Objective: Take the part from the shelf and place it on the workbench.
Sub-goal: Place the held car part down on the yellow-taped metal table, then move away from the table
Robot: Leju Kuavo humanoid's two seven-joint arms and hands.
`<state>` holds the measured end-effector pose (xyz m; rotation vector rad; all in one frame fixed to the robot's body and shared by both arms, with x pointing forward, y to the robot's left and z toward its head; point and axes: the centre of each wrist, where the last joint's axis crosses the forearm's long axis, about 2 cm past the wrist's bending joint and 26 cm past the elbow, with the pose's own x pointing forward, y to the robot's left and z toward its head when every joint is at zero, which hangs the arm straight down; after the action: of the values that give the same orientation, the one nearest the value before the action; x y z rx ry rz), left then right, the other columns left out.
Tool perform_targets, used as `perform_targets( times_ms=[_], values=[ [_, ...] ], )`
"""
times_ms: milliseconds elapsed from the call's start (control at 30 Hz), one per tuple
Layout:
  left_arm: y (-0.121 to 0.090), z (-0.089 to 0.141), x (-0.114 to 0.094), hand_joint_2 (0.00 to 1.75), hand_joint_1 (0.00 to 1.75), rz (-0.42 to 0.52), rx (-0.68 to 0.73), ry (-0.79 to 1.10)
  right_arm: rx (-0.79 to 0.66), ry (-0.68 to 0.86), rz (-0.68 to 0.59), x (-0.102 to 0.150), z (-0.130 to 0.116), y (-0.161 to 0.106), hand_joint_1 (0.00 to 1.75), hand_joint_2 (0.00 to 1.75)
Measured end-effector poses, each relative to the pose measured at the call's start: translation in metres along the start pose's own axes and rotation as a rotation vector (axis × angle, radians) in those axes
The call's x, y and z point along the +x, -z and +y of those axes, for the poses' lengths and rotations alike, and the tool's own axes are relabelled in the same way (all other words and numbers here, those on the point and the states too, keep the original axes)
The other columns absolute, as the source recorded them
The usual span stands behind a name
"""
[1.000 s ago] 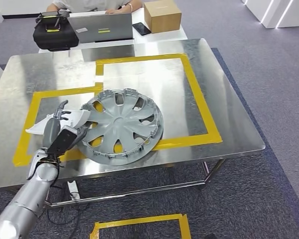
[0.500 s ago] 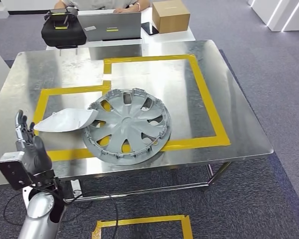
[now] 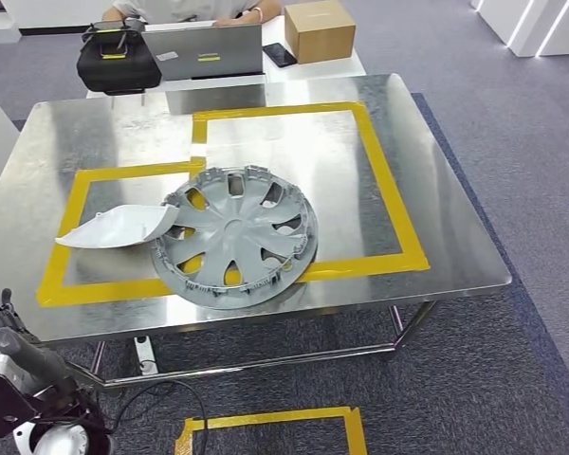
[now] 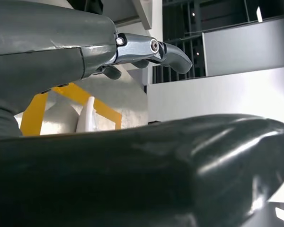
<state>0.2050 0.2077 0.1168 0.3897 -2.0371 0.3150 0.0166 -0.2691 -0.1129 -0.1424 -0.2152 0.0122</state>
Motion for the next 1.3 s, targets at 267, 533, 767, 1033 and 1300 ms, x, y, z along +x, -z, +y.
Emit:
perform_targets(
  times_ms=[267, 533, 767, 1033, 1300],
  values=[
    [-0.004, 0.012, 0.000, 0.00, 0.00, -0.025, 0.011, 0.101, -0.009, 0.012, 0.006, -0.002, 0.000, 0.000, 0.00, 0.00],
    [-0.008, 0.021, 0.003, 0.00, 0.00, 0.037, -0.002, 0.024, -0.017, 0.017, 0.000, 0.001, -0.001, 0.000, 0.00, 0.00],
    [-0.009, 0.027, 0.010, 0.00, 0.00, 0.022, -0.002, 0.017, -0.023, 0.028, 0.003, -0.001, 0.000, 0.000, 0.00, 0.00],
    [-0.008, 0.034, 0.011, 0.00, 0.00, 0.004, 0.006, 0.056, -0.017, 0.024, 0.001, 0.000, 0.003, -0.001, 0.00, 0.00],
    [-0.008, 0.037, 0.011, 0.00, 0.00, 0.006, 0.006, 0.072, -0.015, 0.023, 0.002, 0.000, 0.003, -0.001, 0.00, 0.00]
  ],
)
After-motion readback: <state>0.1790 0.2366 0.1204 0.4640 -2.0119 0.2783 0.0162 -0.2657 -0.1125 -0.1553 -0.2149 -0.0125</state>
